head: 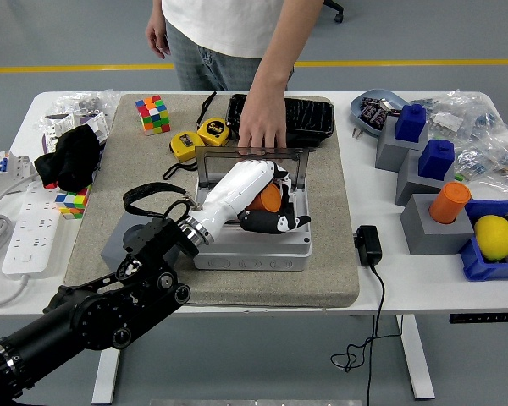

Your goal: Fetch the battery,place it into the box,close the lid of the box

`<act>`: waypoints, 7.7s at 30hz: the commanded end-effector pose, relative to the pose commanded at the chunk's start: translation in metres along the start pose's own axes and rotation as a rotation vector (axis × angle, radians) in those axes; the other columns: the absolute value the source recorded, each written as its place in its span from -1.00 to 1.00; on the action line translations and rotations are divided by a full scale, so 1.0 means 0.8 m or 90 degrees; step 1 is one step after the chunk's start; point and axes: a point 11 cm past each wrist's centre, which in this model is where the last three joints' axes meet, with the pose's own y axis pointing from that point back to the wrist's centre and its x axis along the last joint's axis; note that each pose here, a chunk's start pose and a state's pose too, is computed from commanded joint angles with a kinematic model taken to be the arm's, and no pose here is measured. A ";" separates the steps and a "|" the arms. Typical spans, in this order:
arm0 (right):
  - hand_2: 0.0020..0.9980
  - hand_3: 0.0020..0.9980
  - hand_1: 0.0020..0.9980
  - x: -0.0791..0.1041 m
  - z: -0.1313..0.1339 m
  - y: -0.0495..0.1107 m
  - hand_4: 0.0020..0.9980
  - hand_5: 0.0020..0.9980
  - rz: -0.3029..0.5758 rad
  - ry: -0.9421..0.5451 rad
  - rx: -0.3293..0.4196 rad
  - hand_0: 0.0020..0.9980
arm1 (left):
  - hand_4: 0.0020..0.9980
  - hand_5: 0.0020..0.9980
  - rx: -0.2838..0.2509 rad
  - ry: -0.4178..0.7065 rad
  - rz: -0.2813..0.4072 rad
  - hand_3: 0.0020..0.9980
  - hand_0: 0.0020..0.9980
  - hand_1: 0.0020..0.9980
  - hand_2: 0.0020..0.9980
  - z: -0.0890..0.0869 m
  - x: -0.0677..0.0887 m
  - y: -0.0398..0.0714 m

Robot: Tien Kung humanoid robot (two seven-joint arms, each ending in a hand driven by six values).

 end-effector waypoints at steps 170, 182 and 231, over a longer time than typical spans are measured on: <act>0.54 0.59 0.55 -0.009 0.002 0.001 1.00 1.00 -0.015 -0.009 -0.004 0.77 | 1.00 1.00 0.329 0.399 0.460 0.83 1.00 1.00 0.92 -0.160 0.203 0.249; 0.53 0.59 0.54 -0.009 0.001 0.001 1.00 1.00 -0.015 -0.009 -0.004 0.77 | 1.00 1.00 0.332 0.386 0.459 0.82 1.00 0.97 0.91 -0.157 0.201 0.247; 0.53 0.59 0.54 -0.009 0.001 0.001 1.00 1.00 -0.015 -0.006 -0.005 0.77 | 1.00 1.00 0.334 0.373 0.457 0.76 1.00 0.89 0.88 -0.155 0.201 0.244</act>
